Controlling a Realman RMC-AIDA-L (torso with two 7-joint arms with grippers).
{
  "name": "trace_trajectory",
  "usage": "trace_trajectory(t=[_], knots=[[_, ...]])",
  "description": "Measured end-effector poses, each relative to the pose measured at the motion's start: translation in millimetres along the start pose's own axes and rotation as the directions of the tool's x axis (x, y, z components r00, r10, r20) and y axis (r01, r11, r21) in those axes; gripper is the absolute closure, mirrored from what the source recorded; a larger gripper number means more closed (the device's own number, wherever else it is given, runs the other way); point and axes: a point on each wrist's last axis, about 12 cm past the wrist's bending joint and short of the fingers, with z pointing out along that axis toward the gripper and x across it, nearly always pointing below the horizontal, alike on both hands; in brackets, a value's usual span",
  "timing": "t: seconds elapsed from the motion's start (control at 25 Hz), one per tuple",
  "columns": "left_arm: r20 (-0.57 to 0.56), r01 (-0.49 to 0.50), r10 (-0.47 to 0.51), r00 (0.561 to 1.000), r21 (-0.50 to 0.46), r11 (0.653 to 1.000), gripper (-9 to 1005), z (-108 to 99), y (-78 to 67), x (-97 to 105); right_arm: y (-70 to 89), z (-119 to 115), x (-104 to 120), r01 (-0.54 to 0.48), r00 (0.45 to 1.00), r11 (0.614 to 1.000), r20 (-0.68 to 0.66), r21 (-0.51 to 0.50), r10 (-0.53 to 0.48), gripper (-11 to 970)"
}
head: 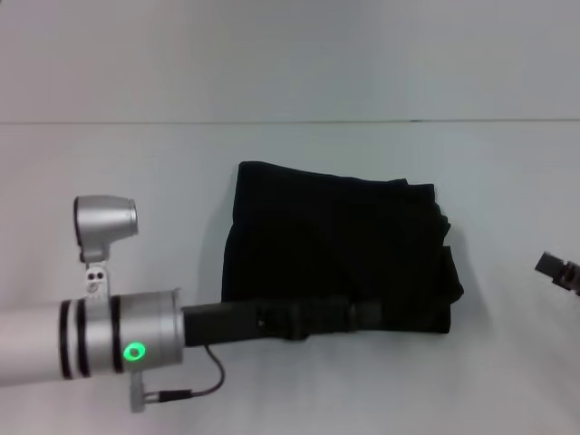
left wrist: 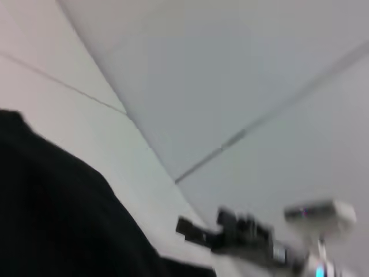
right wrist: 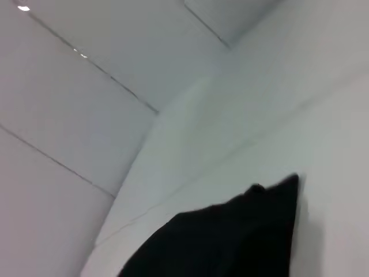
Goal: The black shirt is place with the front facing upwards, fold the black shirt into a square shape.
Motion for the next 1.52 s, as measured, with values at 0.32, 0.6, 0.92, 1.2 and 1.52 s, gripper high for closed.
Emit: trace_trajectory(t=[0.32,0.6,0.92,1.2,1.52], knots=[[-0.033,-0.341,0.341,0.940,-0.002,0.940,31,-32.6,-2.7,4.1,15.5,38.1,-55.7,-0.272,0.923,0.959,-0.259,0.082,0.284,41],[0.011,-0.486,0.486,0.874,0.001,0.874,33,-66.1,-5.3,8.8,43.0,71.6,-86.8,-0.320,0.855,0.937,-0.384,0.137,0.349,41],[0.046,-0.543,0.546,0.836,-0.060,0.837,37,-80.3,-3.2,9.8,55.5,96.2,-86.1,-0.355,0.805,0.914,-0.433,0.197,0.406,42],[0.041,-0.526,0.529,0.848,-0.062,0.848,50,-76.8,-2.0,8.3,48.2,87.3,-94.8,-0.341,0.808,0.905,-0.413,0.256,0.421,42],[0.020,-0.531,0.534,0.845,-0.082,0.843,50,-76.6,1.1,3.7,49.2,96.4,-86.3,-0.283,0.802,0.917,-0.454,0.283,0.388,42]])
